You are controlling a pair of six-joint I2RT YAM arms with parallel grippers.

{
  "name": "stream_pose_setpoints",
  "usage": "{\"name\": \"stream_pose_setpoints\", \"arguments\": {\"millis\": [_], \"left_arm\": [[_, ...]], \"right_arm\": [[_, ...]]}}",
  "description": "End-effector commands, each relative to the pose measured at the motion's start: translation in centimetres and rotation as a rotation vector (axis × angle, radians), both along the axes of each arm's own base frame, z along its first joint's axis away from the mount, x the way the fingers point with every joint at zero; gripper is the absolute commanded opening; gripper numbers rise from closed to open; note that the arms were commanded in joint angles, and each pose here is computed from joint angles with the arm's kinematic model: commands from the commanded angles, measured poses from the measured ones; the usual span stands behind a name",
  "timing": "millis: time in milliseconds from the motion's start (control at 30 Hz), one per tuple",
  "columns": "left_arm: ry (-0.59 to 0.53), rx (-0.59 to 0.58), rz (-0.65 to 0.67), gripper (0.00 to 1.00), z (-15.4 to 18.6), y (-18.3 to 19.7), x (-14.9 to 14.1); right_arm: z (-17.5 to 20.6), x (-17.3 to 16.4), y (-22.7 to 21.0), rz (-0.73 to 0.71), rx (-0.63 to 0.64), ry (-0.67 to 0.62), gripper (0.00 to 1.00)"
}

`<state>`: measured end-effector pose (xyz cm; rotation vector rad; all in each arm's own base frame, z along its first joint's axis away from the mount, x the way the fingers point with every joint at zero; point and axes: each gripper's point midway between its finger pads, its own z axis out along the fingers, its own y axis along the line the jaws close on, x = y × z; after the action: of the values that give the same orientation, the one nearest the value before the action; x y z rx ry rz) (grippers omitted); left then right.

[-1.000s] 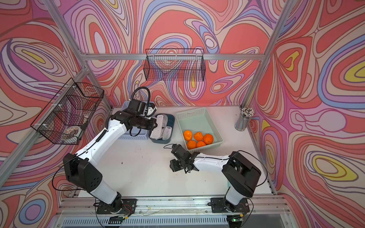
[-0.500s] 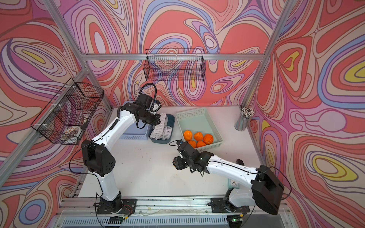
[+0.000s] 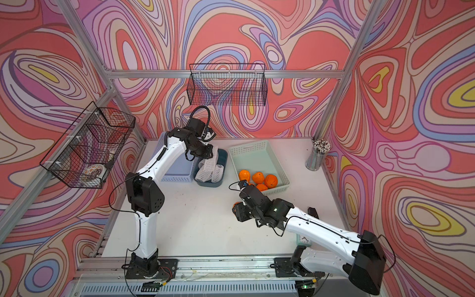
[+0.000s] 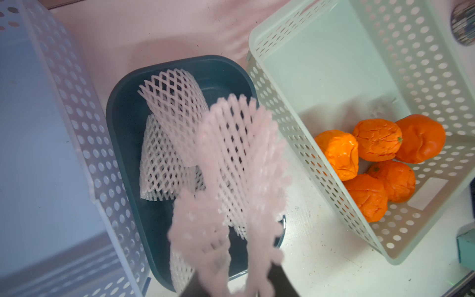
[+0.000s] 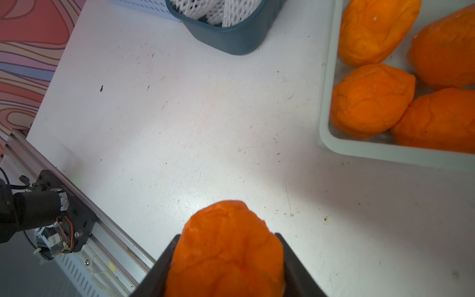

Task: Remove foam nets from oranges
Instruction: Place the foam net into the storage box.

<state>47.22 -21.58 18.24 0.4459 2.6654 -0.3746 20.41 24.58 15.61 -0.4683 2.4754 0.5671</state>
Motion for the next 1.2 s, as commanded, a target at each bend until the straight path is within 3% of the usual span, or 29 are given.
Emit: {"name": "stream_pose_setpoints", "arguments": {"millis": [0, 200, 400, 433, 533, 567, 1000, 1167], "left_arm": [[0.062, 0.061, 0.004, 0.46, -1.7, 1.1, -0.5], [0.0, -0.005, 0.006, 0.57, 0.6, 0.4, -0.1], [-0.062, 0.008, 0.036, 0.66, 2.8, 1.3, 0.1], [-0.066, 0.011, 0.042, 0.76, 3.0, 1.6, 0.0], [-0.084, -0.005, 0.049, 0.9, 3.6, 1.7, 0.0], [-0.087, -0.006, 0.049, 1.0, 3.6, 1.6, 0.0], [-0.038, -0.078, 0.046, 1.0, 2.6, 0.7, -0.7], [0.023, -0.033, 0.049, 1.0, 0.4, 1.2, -1.3]], "right_arm": [[0.6, 0.4, -0.7, -0.028, -0.027, -0.028, 0.5], [1.5, 1.9, -1.2, -0.049, -0.025, -0.057, 0.51], [1.1, 3.6, -2.1, -0.074, 0.01, -0.025, 0.51], [1.1, 3.8, -2.2, -0.075, 0.008, -0.025, 0.51], [0.8, 4.4, -2.5, -0.082, 0.011, -0.014, 0.51], [0.7, 4.5, -2.6, -0.082, 0.015, -0.01, 0.51], [-0.8, 5.0, -2.7, -0.082, 0.015, 0.023, 0.51], [-1.0, 5.1, -2.5, -0.079, 0.021, 0.026, 0.51]]}}
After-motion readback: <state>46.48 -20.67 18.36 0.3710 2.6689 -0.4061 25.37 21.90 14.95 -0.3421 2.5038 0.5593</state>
